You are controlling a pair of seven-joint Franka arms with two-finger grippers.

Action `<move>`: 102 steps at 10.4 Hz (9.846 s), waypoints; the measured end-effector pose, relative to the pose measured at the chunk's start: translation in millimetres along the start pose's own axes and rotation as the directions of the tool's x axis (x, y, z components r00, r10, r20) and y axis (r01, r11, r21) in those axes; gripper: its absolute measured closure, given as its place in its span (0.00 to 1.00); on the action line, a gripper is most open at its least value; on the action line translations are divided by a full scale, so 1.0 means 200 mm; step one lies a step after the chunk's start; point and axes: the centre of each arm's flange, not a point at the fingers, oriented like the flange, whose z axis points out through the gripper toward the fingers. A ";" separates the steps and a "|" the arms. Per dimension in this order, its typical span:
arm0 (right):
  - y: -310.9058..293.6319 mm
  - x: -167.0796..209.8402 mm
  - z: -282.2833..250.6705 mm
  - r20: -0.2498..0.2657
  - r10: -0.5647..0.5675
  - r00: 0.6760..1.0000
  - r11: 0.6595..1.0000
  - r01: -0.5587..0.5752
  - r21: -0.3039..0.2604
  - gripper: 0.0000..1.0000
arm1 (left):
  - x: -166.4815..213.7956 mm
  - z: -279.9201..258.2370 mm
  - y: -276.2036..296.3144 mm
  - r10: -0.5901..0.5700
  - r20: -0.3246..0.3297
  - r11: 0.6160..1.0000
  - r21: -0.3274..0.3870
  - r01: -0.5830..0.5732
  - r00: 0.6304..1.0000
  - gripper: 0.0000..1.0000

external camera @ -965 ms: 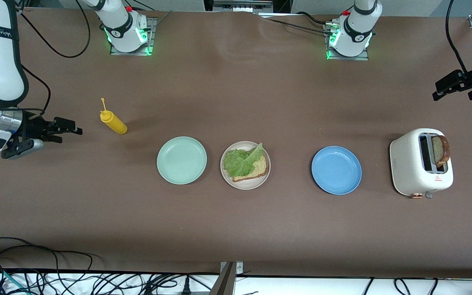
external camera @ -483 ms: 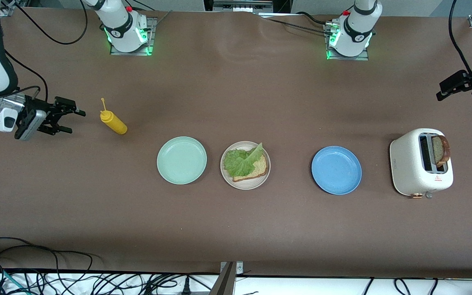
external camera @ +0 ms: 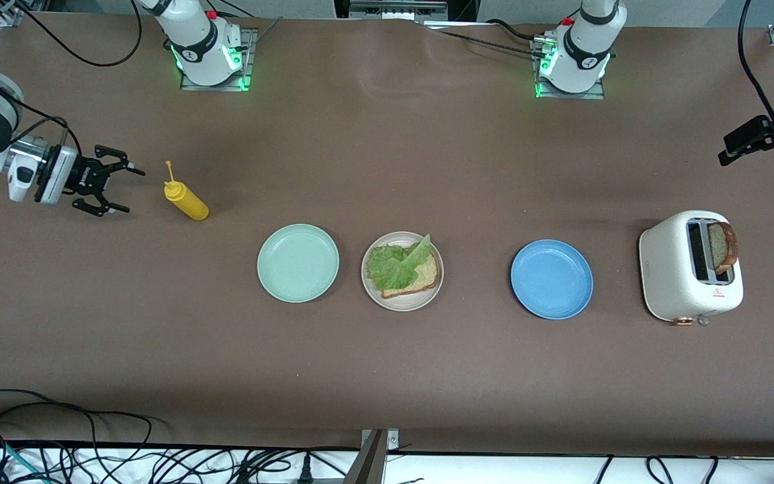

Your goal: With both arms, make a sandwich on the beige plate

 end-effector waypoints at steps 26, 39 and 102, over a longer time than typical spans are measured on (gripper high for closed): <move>0.32 0.46 0.59 -0.039 -0.316 0.948 0.949 0.315 -0.022 0.83 | 0.01 0.02 0.01 0.002 0.009 1.000 0.001 -0.002 1.000 0.00; -0.34 2.02 1.67 0.612 -0.213 0.762 0.914 0.376 -0.151 0.89 | 0.02 -0.01 0.02 0.005 -0.004 1.000 0.002 -0.005 1.000 0.00; 0.10 -0.22 0.54 -0.292 -0.276 0.916 0.961 0.269 -0.065 0.27 | 0.60 1.22 -0.70 -0.128 0.252 0.992 0.031 0.125 0.959 0.88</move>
